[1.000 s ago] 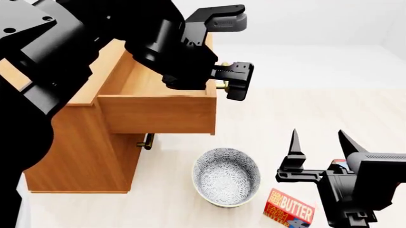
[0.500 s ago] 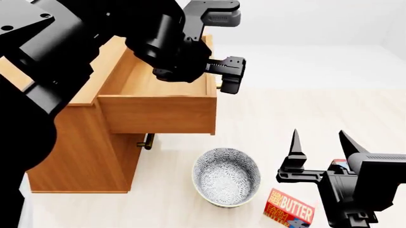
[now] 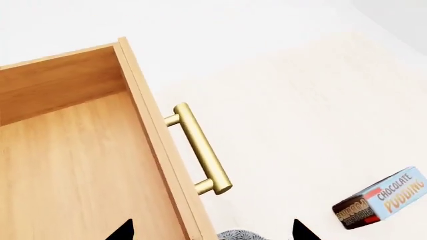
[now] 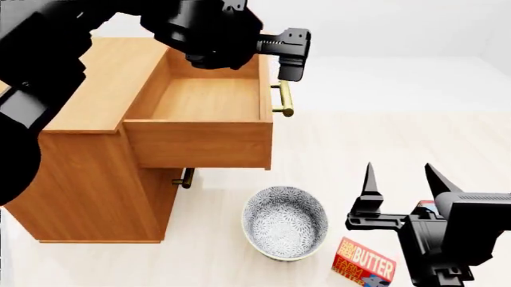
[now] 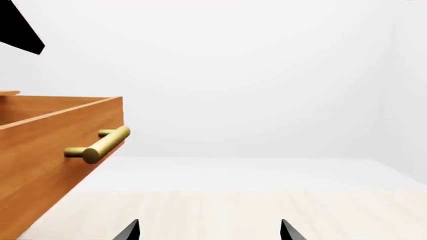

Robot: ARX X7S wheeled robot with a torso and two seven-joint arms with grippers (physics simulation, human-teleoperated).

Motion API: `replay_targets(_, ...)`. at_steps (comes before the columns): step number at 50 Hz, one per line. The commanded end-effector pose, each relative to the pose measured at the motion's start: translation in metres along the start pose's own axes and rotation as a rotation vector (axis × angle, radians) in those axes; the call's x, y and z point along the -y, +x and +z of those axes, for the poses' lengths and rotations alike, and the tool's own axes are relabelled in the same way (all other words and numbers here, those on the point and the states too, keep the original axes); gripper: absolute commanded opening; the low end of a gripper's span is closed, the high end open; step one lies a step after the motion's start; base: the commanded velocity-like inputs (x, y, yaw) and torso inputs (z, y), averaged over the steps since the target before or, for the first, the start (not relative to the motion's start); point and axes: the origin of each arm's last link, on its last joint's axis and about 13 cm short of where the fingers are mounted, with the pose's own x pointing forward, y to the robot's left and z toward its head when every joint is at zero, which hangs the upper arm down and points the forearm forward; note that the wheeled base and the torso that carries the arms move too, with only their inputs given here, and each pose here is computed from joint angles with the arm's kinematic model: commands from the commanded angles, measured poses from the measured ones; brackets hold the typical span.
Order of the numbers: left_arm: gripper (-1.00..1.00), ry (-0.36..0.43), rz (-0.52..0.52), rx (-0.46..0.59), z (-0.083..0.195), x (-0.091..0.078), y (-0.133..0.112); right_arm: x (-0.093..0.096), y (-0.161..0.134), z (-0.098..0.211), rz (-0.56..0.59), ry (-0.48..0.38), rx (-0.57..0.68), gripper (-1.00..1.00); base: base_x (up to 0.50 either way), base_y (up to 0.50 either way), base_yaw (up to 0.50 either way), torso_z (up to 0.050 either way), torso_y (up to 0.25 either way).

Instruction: Put the butter at the back in the top drawer of the cabinet and close it.

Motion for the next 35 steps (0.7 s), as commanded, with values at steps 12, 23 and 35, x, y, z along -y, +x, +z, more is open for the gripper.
replay_targets(12,1.0,0.055,-0.179,0.214,-0.029,0.006,-0.07,-0.003,-0.001,0.003,-0.01,-0.012,-0.007,1.0,0.0,0.0,0.0,0.0,0.0)
replay_targets(23,1.0,0.137,-0.254,0.346,-0.084,0.004,-0.096,-0.005,-0.006,0.005,-0.025,-0.014,-0.011,1.0,0.0,0.0,0.0,0.0,0.0)
replay_targets(35,1.0,0.236,-0.193,0.58,-0.151,-0.003,-0.113,-0.009,-0.013,0.009,-0.046,-0.031,0.007,1.0,0.0,0.0,0.0,0.0,0.0)
